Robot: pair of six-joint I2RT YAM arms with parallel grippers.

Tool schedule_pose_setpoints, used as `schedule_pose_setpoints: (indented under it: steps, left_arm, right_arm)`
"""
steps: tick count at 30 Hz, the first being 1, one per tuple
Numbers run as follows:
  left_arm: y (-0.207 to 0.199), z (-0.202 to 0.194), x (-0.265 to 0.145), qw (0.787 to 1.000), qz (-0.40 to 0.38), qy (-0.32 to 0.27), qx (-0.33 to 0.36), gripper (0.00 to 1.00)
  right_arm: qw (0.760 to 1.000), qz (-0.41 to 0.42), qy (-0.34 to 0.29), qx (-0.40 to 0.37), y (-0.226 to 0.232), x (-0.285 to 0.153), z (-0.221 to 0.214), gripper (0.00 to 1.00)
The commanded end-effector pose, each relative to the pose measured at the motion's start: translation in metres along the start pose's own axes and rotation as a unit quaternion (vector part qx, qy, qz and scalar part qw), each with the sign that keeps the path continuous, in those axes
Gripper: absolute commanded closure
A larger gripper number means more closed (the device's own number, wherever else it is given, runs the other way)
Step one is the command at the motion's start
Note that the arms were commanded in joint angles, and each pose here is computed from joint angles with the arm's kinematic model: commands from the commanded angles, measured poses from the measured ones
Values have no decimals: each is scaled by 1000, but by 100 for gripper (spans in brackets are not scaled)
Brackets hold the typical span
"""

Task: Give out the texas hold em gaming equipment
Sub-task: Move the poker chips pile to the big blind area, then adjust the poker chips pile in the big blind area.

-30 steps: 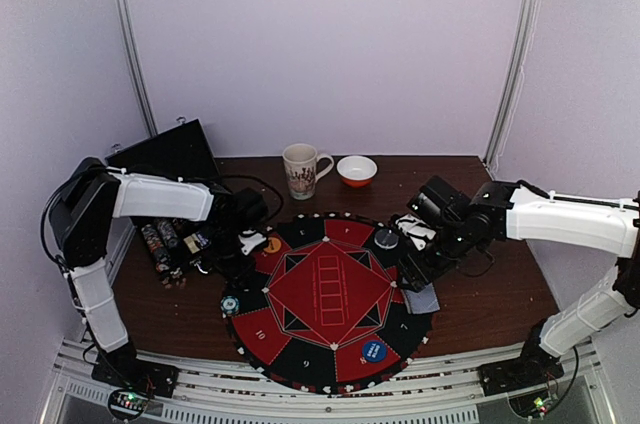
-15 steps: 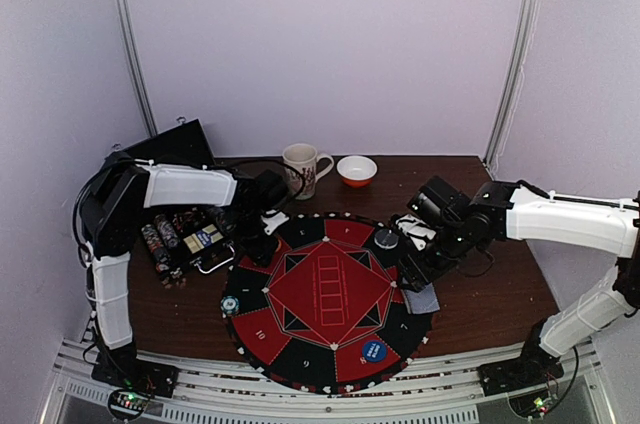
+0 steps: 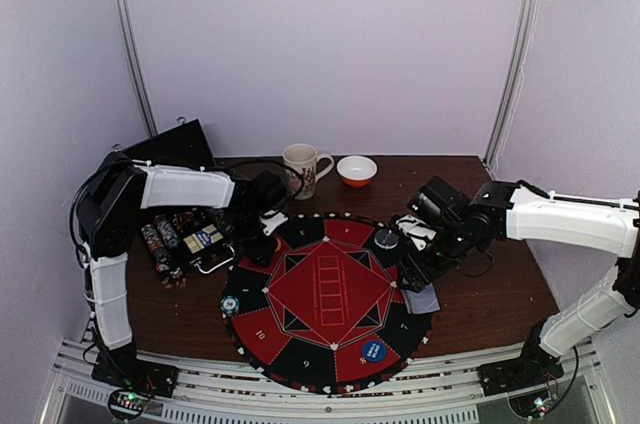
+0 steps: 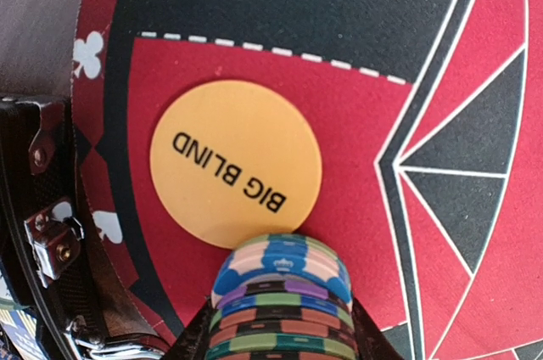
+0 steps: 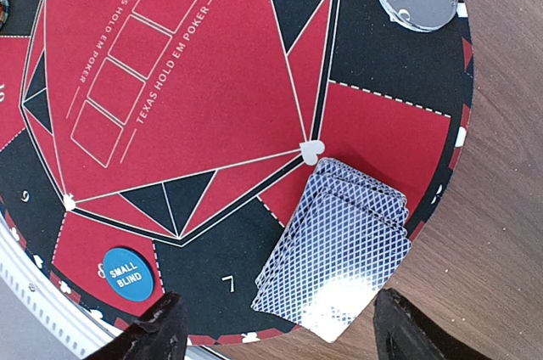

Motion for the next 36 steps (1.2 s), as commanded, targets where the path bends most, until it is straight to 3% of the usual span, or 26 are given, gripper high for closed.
schedule_pose_setpoints:
  steps: [1, 11, 16, 19, 23, 31, 36]
  left_arm:
    - [7, -16, 0, 1000, 10, 26, 2, 55]
    - [-11, 14, -10, 999, -42, -21, 2, 22]
    - [-14, 28, -14, 997, -53, -46, -13, 12]
    - [-7, 37, -14, 997, -30, -60, -33, 12]
    - [7, 46, -11, 996, 15, -72, -58, 19]
    - [5, 43, 3, 996, 10, -63, -61, 30]
    - [6, 32, 7, 997, 13, -50, -58, 41]
  right_arm:
    - [1000, -10, 2, 2, -4, -4, -3, 22]
    - [1000, -12, 1, 3, -5, -7, -4, 22]
    - [1000, -12, 1, 3, -5, -7, -3, 22]
    - [1000, -11, 2, 3, -5, -6, -2, 22]
    - [1000, -9, 2, 2, -4, -5, -2, 22]
    - [1000, -10, 3, 4, -4, -5, -3, 22]
    - [1000, -8, 4, 5, -4, -5, -3, 22]
Point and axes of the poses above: each gripper's point midway between its finger pads, its own x axis out along the fingers, its own y axis along the line the jaws close on, z = x × y, the point moved 1 cm from there along -x, back along the fingers, and after that the axes turned 7 degrees about -x, right-handed, at the moved point
